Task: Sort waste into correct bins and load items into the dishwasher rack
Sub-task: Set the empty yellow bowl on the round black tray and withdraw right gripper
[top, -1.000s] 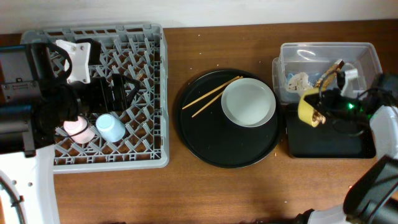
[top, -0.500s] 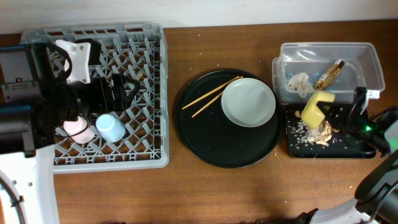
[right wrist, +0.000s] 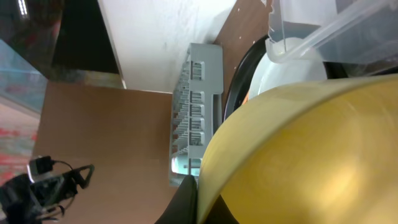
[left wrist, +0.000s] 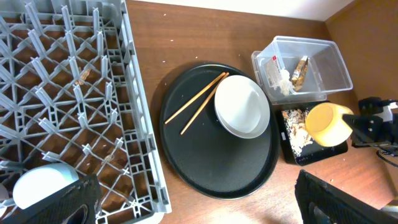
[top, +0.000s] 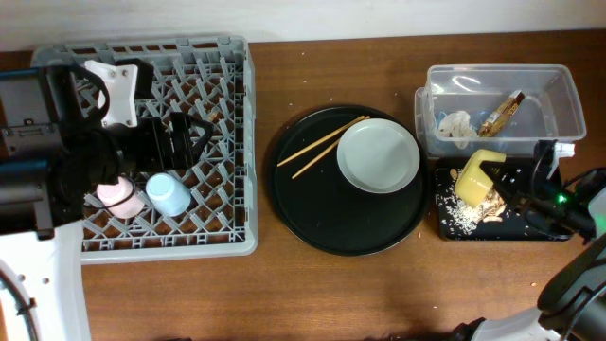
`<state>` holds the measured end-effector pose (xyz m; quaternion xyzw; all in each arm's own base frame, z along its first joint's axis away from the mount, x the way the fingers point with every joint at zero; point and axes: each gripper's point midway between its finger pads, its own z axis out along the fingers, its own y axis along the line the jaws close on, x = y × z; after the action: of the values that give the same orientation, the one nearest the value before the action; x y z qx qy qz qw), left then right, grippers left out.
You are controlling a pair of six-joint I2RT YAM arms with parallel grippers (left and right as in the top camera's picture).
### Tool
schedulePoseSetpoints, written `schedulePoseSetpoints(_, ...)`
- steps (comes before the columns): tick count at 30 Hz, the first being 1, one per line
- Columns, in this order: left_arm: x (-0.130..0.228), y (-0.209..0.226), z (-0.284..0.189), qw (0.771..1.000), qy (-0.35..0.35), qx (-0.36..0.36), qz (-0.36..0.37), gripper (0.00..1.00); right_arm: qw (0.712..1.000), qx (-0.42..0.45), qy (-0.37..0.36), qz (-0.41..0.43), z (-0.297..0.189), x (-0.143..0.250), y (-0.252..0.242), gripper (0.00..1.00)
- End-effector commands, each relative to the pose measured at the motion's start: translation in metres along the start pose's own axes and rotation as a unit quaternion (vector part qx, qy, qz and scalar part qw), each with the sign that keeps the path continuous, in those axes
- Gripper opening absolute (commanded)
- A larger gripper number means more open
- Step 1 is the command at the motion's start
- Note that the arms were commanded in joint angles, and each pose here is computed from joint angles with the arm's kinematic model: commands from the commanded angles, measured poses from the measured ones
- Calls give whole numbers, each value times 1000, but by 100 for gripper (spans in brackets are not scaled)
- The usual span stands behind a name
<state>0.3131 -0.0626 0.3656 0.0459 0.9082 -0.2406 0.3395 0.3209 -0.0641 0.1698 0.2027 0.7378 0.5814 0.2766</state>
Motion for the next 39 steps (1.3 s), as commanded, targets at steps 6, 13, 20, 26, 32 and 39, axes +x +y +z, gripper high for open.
schedulePoseSetpoints(6, -3, -4, -5, 1000, -10, 5, 16, 99, 992, 4, 63, -110, 19, 34, 57, 4)
schedulePoseSetpoints(13, -3, -4, -5, 1000, -10, 5, 17, 99, 834, 342, 237, -363, 126, 139, 84, 4)
schedulePoseSetpoints(20, -3, -4, -5, 1000, -10, 5, 16, 99, 653, 414, 364, -520, 211, 236, 4, 4)
schedulePoseSetpoints(26, -3, -4, -5, 1000, -10, 5, 16, 99, 656, 407, 365, -520, 242, 242, -23, 44)
schedulePoseSetpoints(32, -3, -4, -5, 1000, -10, 5, 16, 99, 694, 377, 312, -528, 231, 228, 53, 49)
schedulePoseSetpoints(39, -3, -4, -5, 1000, -10, 5, 16, 99, 763, 324, 181, -530, 179, 183, 152, 51)
